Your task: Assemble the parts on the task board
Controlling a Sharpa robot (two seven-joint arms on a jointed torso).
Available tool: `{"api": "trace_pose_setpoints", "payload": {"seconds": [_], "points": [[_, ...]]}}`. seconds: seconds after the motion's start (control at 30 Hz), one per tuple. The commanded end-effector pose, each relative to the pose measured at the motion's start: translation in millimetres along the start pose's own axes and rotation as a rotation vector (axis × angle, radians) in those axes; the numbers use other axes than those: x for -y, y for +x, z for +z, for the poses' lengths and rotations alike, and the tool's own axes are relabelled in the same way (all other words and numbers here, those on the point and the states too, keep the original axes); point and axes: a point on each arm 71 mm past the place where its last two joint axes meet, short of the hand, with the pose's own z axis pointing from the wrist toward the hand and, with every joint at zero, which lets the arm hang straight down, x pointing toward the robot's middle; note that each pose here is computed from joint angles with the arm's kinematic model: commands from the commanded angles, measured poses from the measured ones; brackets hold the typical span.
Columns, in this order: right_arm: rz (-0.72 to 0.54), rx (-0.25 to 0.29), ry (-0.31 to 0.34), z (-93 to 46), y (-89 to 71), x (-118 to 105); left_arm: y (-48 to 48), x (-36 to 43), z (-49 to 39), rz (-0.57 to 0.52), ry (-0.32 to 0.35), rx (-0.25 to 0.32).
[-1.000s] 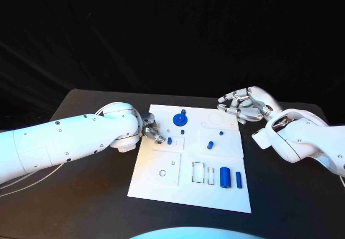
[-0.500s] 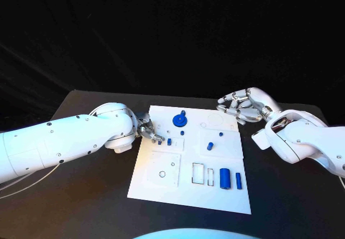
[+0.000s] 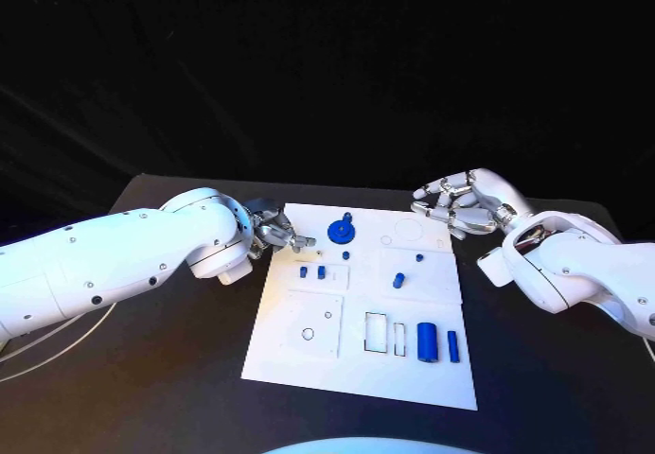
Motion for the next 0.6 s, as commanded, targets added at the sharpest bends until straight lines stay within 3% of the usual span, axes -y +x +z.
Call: {"api": "trace_pose_setpoints", "payload": {"seconds": [0.03, 0.17, 0.37, 0.6], "points": [[-0.002, -0.001, -0.012, -0.3, 0.1, -1.0, -3.8, 9.3, -0.8, -0.095, 0.135, 0.092], [-0.002, -0.002, -0.012, -0.3, 0.2, -1.0, 1.6, 21.3, -1.6, 0.000, 0.312, 0.196], [-0.003, -0.002, -0.012, 0.0, 0.3, -0.9, 22.2, 36.9, -3.2, 0.169, 0.531, 0.289], [-0.003, -0.003, -0.012, 0.3, 0.7, -1.0, 46.7, 47.9, 4.9, 0.311, 0.595, 0.298]]}}
